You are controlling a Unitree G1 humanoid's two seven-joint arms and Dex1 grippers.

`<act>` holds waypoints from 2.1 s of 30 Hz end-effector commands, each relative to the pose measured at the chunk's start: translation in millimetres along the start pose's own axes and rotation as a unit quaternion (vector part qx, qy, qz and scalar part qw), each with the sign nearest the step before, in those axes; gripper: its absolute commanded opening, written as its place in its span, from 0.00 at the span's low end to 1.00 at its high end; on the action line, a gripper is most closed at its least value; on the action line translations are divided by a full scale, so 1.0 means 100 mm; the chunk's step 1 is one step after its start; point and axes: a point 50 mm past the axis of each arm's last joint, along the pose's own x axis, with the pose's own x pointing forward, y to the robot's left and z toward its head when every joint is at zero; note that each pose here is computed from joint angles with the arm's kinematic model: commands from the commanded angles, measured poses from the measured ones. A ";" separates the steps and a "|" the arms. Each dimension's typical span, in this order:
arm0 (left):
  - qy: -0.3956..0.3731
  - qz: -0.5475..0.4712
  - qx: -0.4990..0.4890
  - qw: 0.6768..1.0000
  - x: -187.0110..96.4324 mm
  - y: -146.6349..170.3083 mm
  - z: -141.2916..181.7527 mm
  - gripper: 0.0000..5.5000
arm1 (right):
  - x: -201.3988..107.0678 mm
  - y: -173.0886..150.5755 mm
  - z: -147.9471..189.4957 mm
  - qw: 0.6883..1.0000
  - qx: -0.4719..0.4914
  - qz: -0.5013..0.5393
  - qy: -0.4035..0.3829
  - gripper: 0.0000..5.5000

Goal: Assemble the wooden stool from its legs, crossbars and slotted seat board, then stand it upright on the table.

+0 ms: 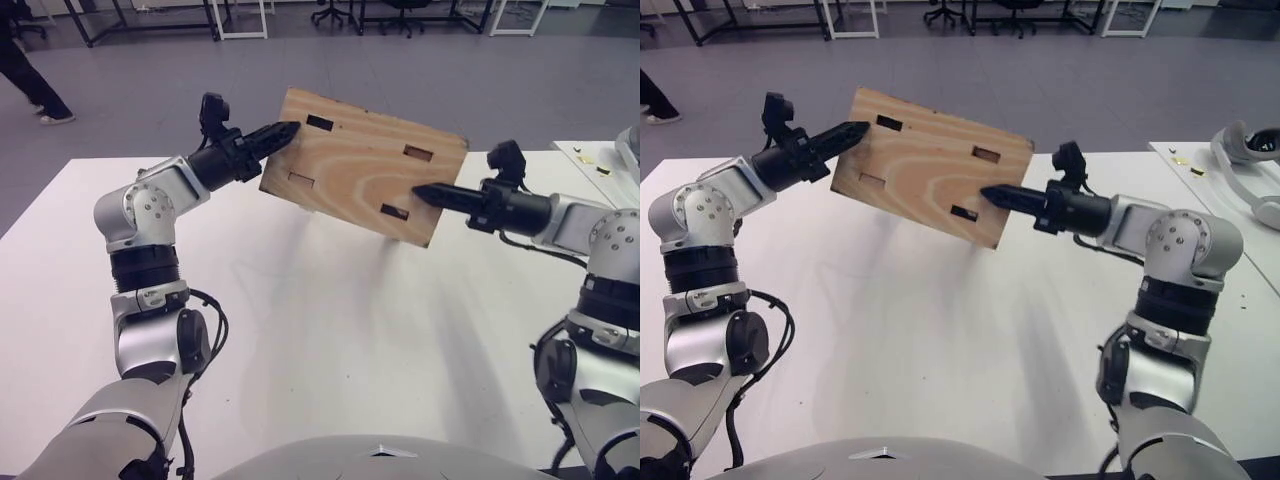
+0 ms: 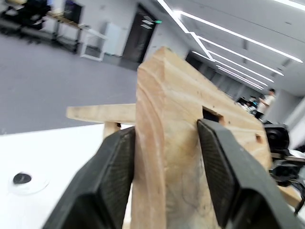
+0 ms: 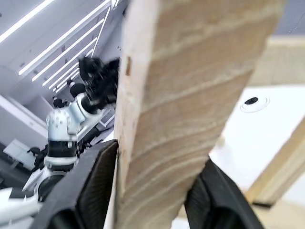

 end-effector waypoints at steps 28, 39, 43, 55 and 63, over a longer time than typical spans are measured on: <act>0.177 0.275 -0.257 0.909 0.69 0.26 -0.51 0.48 | 0.09 -1.26 -0.30 0.825 0.325 -0.455 -0.079 0.48; 0.007 0.228 -0.205 0.952 0.05 0.49 0.15 0.84 | -0.34 -1.19 0.01 0.855 0.335 -0.357 -0.170 0.82; -0.211 0.091 -0.212 0.950 -0.38 0.47 0.31 0.84 | -0.61 -0.89 0.26 0.892 0.306 -0.099 -0.318 0.82; -0.226 0.333 0.059 0.914 -1.17 0.95 -0.67 0.84 | -1.12 -1.07 -0.53 0.885 0.287 -0.146 -0.336 0.82; -0.196 0.351 0.107 0.910 -1.11 0.88 -0.98 0.84 | -0.98 -1.27 -0.96 0.888 0.255 -0.239 -0.298 0.82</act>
